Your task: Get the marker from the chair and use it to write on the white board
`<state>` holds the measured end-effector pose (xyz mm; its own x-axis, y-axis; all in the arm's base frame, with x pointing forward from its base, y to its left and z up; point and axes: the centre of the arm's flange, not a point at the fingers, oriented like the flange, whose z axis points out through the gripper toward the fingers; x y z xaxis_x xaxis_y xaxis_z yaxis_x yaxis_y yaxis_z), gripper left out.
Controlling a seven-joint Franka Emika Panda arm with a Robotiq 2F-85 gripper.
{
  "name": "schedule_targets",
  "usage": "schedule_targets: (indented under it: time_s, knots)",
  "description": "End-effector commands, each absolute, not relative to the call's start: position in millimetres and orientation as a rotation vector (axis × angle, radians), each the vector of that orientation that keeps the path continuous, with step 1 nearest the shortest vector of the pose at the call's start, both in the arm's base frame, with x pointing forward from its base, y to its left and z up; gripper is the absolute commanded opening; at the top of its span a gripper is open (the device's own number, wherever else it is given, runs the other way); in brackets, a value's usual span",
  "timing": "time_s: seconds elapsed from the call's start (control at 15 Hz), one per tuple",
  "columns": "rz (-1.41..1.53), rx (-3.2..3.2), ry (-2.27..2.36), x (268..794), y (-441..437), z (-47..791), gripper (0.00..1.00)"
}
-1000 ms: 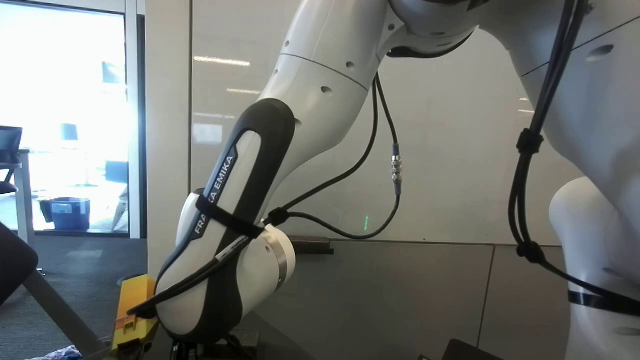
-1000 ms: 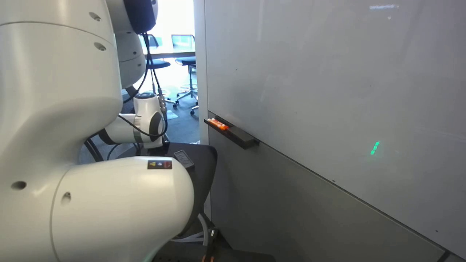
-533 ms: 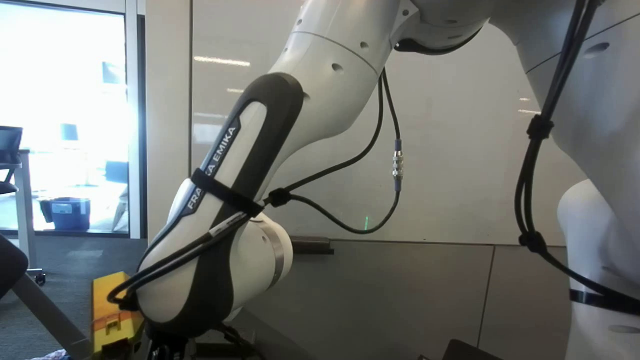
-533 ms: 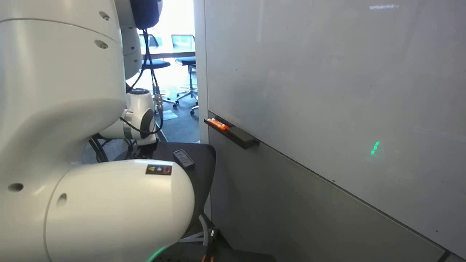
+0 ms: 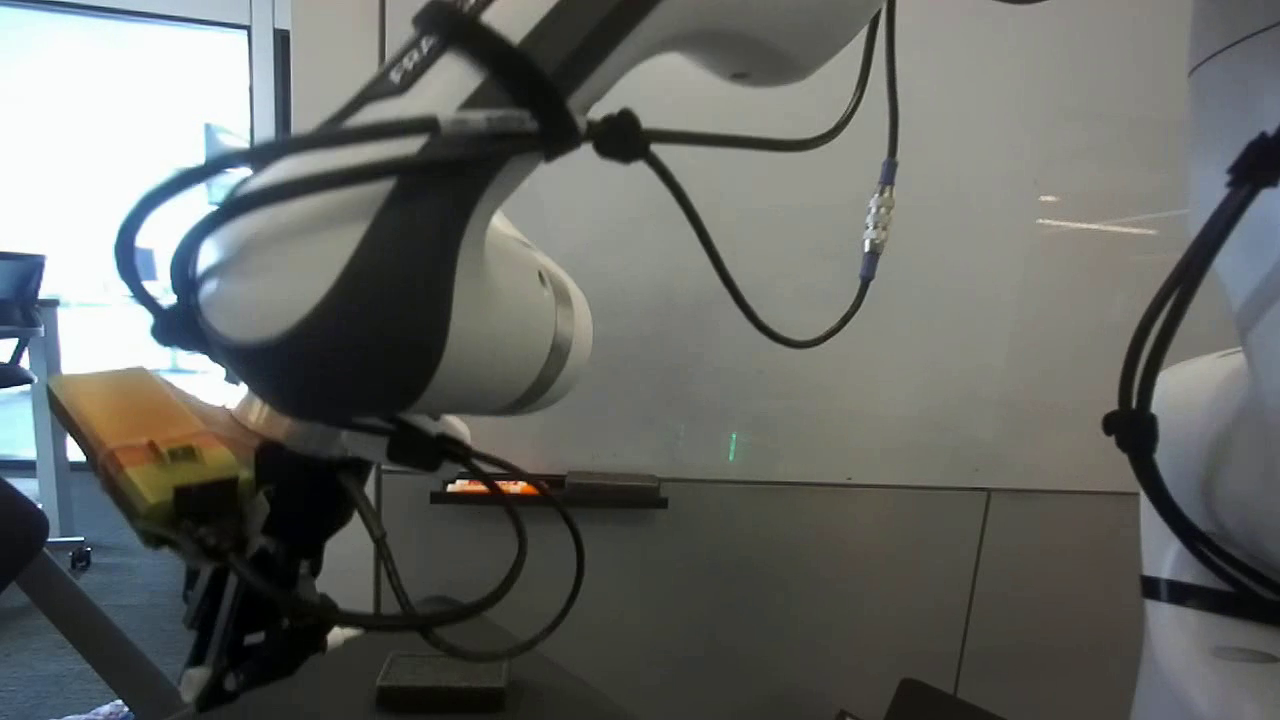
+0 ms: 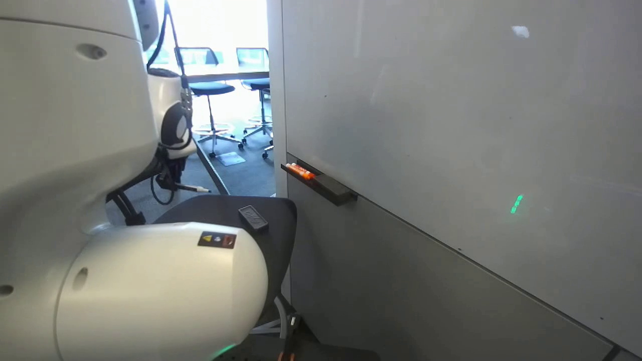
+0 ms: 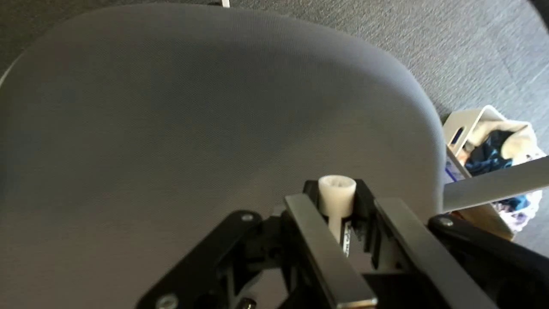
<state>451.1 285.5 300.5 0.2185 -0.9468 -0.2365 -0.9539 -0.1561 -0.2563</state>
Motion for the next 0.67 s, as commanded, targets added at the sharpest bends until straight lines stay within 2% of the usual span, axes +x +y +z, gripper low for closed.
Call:
schedule_targets:
  time_s: [0.0, 0.6]
  knots:
    - [-0.023, -2.26, 1.61, 444, 275, 372, 0.12]
    - [-0.194, -2.292, 1.486, 494, 259, 443, 0.12]
